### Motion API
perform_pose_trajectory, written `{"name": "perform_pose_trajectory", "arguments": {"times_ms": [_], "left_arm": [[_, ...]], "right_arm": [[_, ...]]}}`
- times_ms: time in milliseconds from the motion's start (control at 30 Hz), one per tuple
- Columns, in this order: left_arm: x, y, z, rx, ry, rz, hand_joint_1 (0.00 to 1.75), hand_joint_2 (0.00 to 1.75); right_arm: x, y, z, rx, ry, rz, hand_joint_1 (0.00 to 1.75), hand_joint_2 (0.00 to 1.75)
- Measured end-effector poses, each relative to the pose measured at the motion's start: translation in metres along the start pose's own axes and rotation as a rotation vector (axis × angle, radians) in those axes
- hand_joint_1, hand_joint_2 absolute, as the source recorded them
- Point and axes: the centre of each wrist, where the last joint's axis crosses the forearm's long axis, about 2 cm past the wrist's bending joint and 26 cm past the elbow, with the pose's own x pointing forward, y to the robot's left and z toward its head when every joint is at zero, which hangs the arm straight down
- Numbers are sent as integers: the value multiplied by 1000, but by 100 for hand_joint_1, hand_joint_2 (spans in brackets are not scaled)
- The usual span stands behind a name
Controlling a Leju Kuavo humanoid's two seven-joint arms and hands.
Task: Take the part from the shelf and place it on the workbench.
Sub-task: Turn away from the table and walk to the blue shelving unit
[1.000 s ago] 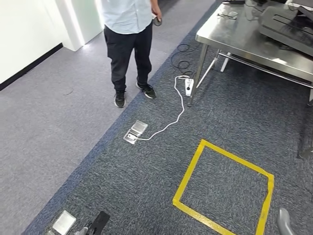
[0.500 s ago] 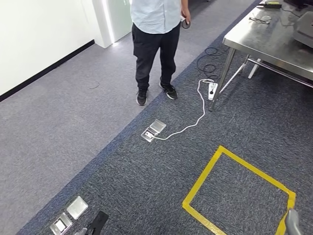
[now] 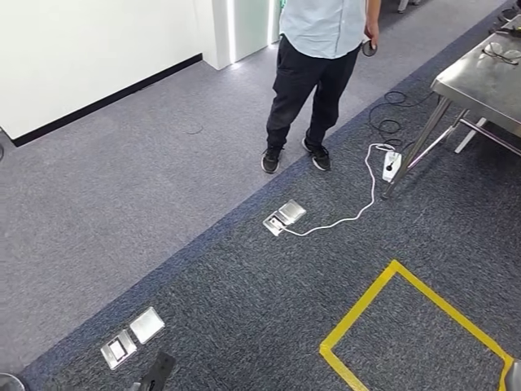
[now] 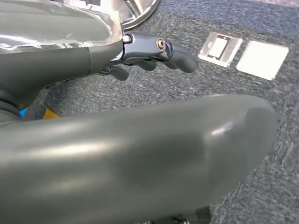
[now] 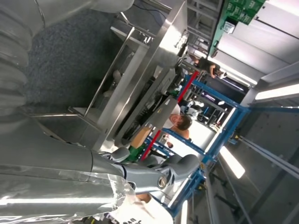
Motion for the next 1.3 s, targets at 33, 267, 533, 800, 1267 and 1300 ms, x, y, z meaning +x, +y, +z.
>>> {"name": "perform_pose_trajectory", "arguments": {"times_ms": [33, 267, 533, 800, 1267, 1300], "left_arm": [[0, 0, 0, 0, 1, 1, 0, 0], [2, -3, 0, 0, 3, 15, 0, 0], [5, -3, -1, 4, -2, 17, 0, 0], [6, -3, -1, 3, -6, 15, 0, 0], [6, -5, 0, -2, -3, 12, 0, 0], [6, -5, 0, -4, -2, 10, 0, 0]], "right_arm": [[-1, -1, 0, -2, -1, 6, 0, 175], [-4, -2, -4, -14, -6, 23, 0, 175], [-5, 5, -14, -22, -35, 23, 0, 175], [-5, 8, -18, -21, -47, 29, 0, 175], [-9, 7, -12, 10, -31, 45, 0, 175], [-8, 7, -11, 12, -30, 46, 0, 175]]}}
